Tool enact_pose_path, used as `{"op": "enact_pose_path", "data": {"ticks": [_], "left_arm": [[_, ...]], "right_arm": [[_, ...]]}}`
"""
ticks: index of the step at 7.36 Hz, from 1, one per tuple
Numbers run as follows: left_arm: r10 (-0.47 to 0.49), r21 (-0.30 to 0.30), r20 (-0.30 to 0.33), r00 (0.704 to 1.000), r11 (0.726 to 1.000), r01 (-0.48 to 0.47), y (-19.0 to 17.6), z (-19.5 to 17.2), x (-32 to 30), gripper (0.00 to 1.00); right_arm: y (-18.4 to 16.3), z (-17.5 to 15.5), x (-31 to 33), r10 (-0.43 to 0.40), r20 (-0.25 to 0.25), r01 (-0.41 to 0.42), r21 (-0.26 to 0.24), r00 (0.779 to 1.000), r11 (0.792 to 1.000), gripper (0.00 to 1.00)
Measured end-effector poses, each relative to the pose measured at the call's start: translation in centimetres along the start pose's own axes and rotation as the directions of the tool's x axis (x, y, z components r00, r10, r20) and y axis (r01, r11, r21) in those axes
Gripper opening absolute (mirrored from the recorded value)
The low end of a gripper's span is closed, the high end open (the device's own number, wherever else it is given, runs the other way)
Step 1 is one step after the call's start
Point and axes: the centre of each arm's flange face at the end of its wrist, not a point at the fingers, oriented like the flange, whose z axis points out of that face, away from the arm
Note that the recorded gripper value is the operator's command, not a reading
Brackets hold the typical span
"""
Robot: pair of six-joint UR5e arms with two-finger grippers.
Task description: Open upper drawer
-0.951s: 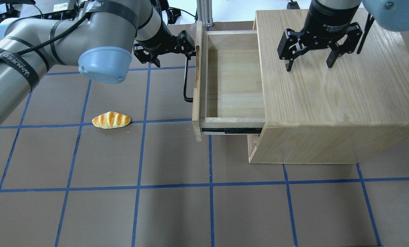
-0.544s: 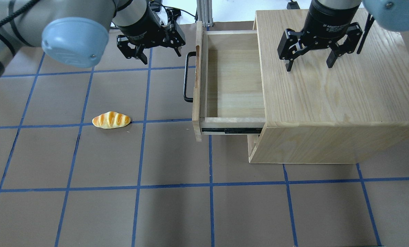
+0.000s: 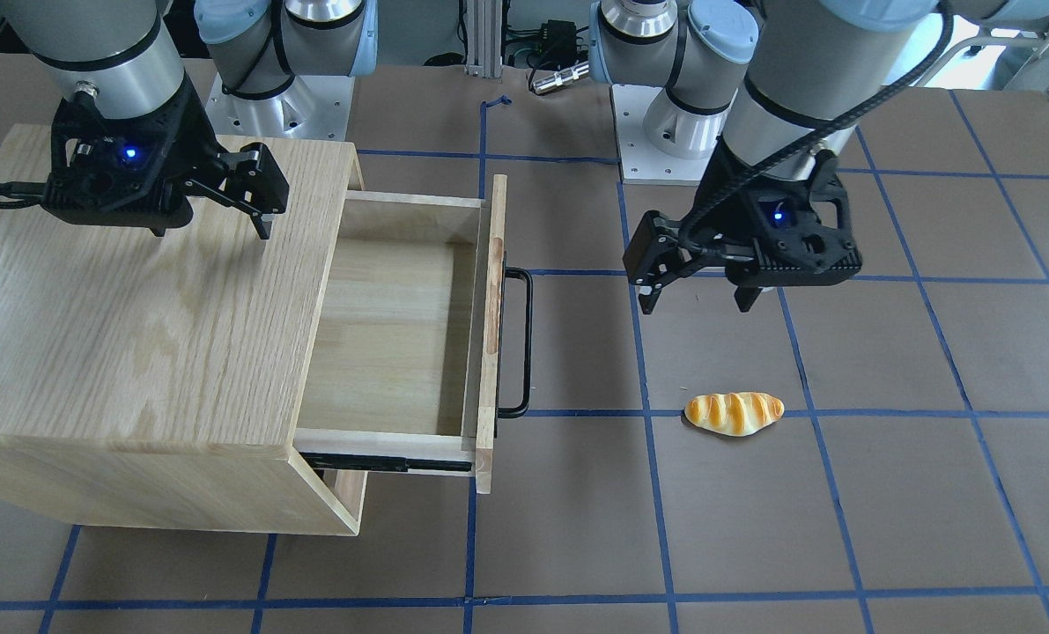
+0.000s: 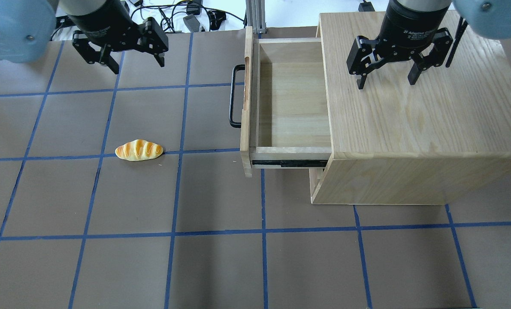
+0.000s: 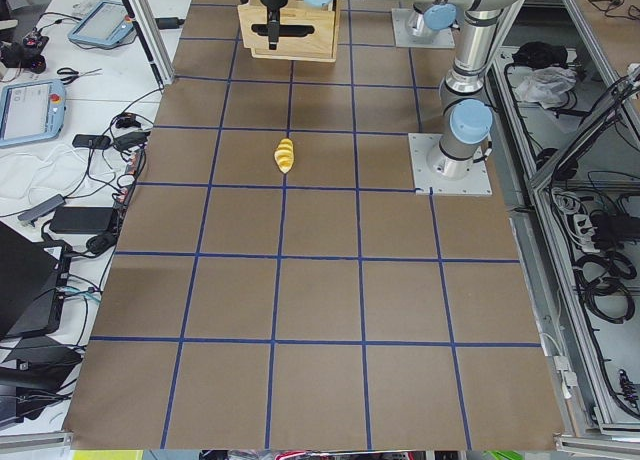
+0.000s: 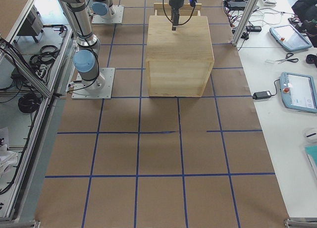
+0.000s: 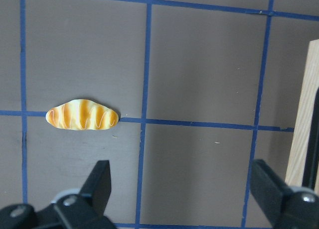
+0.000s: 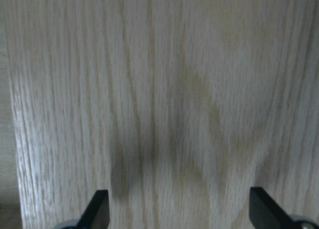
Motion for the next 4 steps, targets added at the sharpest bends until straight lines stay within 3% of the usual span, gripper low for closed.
{"op": "enact_pose_path", "data": {"ticks": [4], "left_arm": [[-0.017, -0.029, 0.015, 1.000, 0.999, 0.018, 1.4, -1.1, -5.0, 1.00]], "right_arm": [[0.0, 0.0, 0.0, 0.000, 0.000, 0.000, 0.000, 1.000, 1.000, 1.00]]}}
